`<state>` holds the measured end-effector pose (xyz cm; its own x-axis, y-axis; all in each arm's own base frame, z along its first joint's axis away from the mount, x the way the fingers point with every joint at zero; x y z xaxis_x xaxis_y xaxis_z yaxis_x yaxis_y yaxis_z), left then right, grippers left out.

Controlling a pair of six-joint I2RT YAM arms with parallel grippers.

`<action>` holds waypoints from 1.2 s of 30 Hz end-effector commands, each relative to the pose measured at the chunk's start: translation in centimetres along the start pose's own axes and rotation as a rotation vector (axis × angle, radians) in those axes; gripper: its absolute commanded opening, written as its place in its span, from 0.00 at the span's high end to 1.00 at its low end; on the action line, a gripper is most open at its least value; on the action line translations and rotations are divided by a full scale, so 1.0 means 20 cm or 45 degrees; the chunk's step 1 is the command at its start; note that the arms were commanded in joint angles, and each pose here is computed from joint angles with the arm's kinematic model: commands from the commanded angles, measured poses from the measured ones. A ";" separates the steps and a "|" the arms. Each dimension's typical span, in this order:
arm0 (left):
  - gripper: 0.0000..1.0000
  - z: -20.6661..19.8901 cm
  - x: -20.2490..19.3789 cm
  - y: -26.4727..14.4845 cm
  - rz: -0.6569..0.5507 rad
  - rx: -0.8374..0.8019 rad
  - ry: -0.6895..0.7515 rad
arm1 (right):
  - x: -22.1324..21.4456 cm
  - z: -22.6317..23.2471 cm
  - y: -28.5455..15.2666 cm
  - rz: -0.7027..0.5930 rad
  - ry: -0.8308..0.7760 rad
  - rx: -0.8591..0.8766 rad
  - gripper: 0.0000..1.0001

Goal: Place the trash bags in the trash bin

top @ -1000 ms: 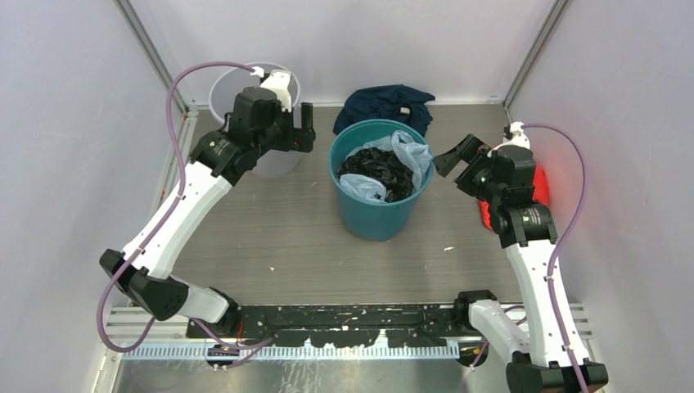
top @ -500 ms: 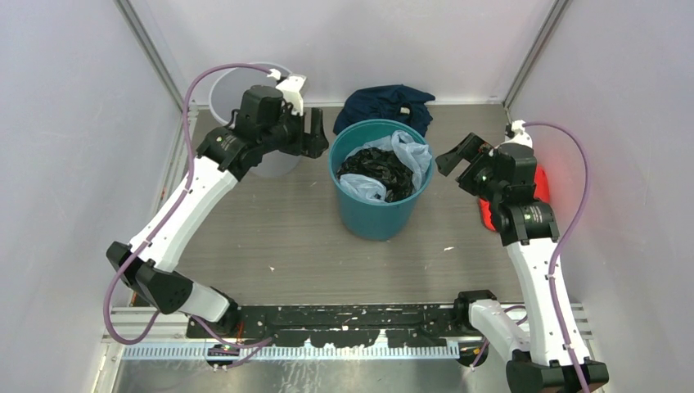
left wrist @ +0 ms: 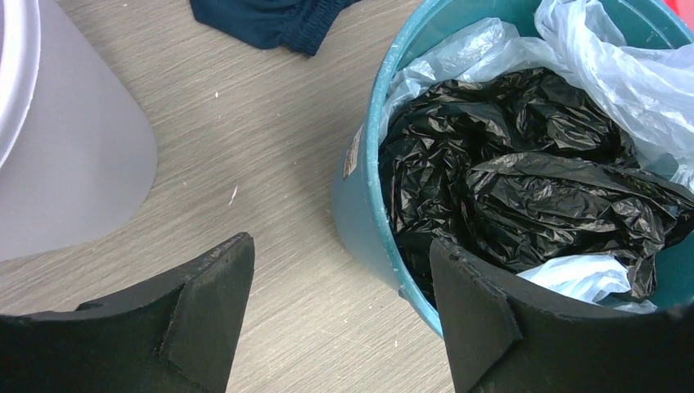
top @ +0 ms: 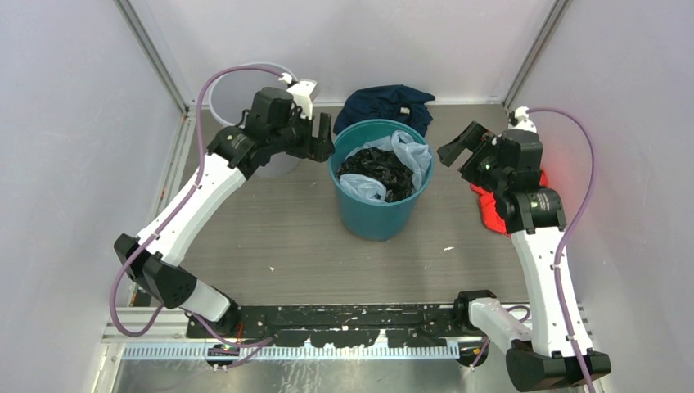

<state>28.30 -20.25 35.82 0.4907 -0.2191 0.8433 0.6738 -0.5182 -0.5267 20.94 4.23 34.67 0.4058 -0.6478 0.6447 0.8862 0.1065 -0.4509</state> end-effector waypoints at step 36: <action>0.12 0.08 -0.16 -0.44 -0.112 0.271 0.011 | -0.40 0.61 0.08 0.333 -0.768 0.090 0.21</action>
<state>22.08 -14.21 37.26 0.4557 -0.1946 0.8686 0.7896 -0.3622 -0.4953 21.42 19.00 35.58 0.6952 -0.0557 0.7167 0.6922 0.3207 -0.6465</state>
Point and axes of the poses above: each gripper's point midway between its finger pads, its own y axis out along the fingers, its own z axis along the line the jaws close on, x = y × z, the point moved 9 cm from there along -y, back along the fingers, and after that the axes turned 7 degrees about y, right-handed, at the moved point
